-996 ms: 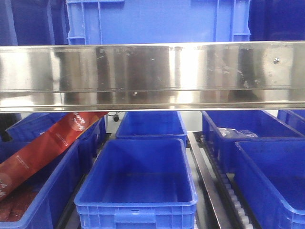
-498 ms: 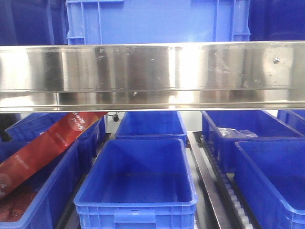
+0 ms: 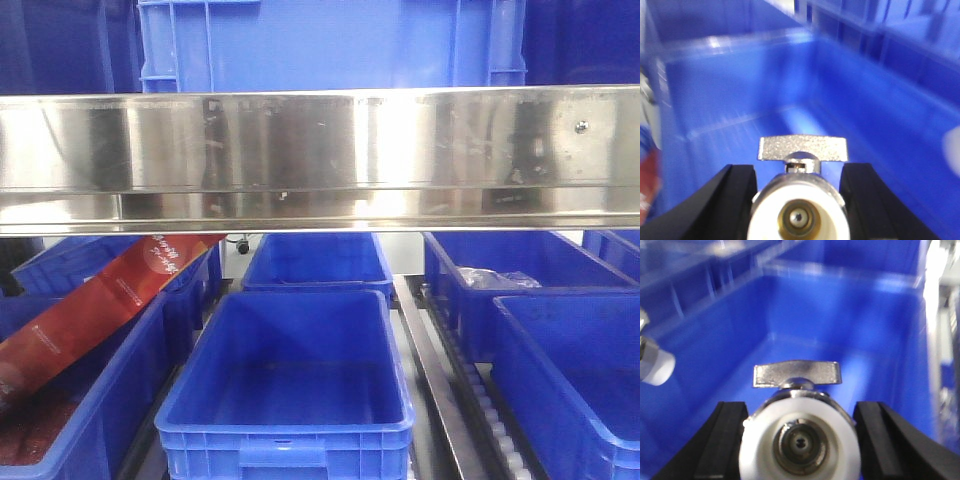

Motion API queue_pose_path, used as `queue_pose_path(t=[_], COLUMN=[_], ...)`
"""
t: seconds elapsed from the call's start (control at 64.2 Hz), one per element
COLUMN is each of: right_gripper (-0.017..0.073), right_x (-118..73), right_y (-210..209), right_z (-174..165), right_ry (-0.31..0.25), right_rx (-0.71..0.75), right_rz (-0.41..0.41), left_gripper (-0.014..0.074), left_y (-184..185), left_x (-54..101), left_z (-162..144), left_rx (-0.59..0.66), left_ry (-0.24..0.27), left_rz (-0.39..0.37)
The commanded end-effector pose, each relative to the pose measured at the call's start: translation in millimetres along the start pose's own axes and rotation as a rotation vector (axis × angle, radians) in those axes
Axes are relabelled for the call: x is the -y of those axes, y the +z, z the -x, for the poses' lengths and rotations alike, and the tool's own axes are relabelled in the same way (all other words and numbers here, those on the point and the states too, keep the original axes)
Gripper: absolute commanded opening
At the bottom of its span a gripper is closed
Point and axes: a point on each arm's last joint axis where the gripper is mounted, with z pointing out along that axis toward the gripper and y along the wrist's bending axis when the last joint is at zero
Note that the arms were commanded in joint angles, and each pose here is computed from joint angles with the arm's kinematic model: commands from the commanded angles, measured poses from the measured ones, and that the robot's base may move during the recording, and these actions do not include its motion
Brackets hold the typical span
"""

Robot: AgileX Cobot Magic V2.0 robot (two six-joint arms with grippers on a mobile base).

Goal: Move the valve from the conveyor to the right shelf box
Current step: 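Lower both held valves into a blue bin on the shelf, then open both grippers to release the valves into the bin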

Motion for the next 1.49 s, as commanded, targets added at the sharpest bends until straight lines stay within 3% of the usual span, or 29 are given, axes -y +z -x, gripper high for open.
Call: queue_pose_path(t=[0.0,0.125,0.265,0.389,0.529,0.623,0.732,0.81,0.903,0.996,1.152,1.308,1.479], right_gripper=[-0.0162,-0.0162,-0.0141,0.0096,0.0396,0.0499,0.053,0.0522,0.0412,0.02,-0.0172,-0.0167,-0.0167], right_x=[0.2,2.2,3.8,4.1,4.3,4.3,4.3,4.3,3.9,3.9,4.0,-0.2,-4.7], right_y=[2.3,14.3,18.0,18.0,18.6,18.6,18.6,18.6,16.7,16.7,16.6,5.7,-24.4], right_z=[10.3,4.1,2.6,5.1,6.7,6.3,6.3,6.1,6.6,6.6,7.2,8.8,18.0], right_ry=[0.001,0.003,-0.012,-0.012,-0.012,-0.012,-0.012,-0.012,-0.012,-0.012,-0.012,0.017,0.006], right_rx=[0.088,0.062,0.059,0.087,0.107,0.103,0.103,0.1,0.099,0.099,0.106,0.083,0.118], right_rz=[0.0,-0.003,-0.015,-0.018,-0.02,-0.019,-0.019,-0.019,-0.018,-0.018,-0.019,0.01,0.013], left_gripper=[-0.0111,-0.0066,0.0151,0.0328,0.0426,0.0449,0.0444,0.0444,0.0398,0.0242,-0.0115,-0.0111,-0.0111], left_y=[4.6,12.7,12.7,12.7,12.7,12.7,12.7,10.8,5.8,1.9,1.9,-10.5,-36.7], left_x=[3.4,2.8,2.9,2.9,3.0,3.0,3.0,3.2,3.8,4.3,4.3,6.9,11.2], left_z=[4.0,-1.2,-1.6,-1.9,-2.8,-2.8,-2.8,-1.7,2.3,4.8,5.0,10.0,13.0], left_rx=[0.042,0.019,0.015,0.011,0.001,0.001,0.001,0.006,0.02,0.031,0.033,0.037,-0.011], left_ry=[-0.014,-0.019,-0.02,-0.02,-0.02,-0.02,-0.02,-0.02,-0.018,-0.017,-0.017,-0.027,-0.015], left_rz=[-0.014,-0.016,-0.018,-0.018,-0.018,-0.018,-0.018,-0.019,-0.02,-0.02,-0.02,-0.034,-0.046])
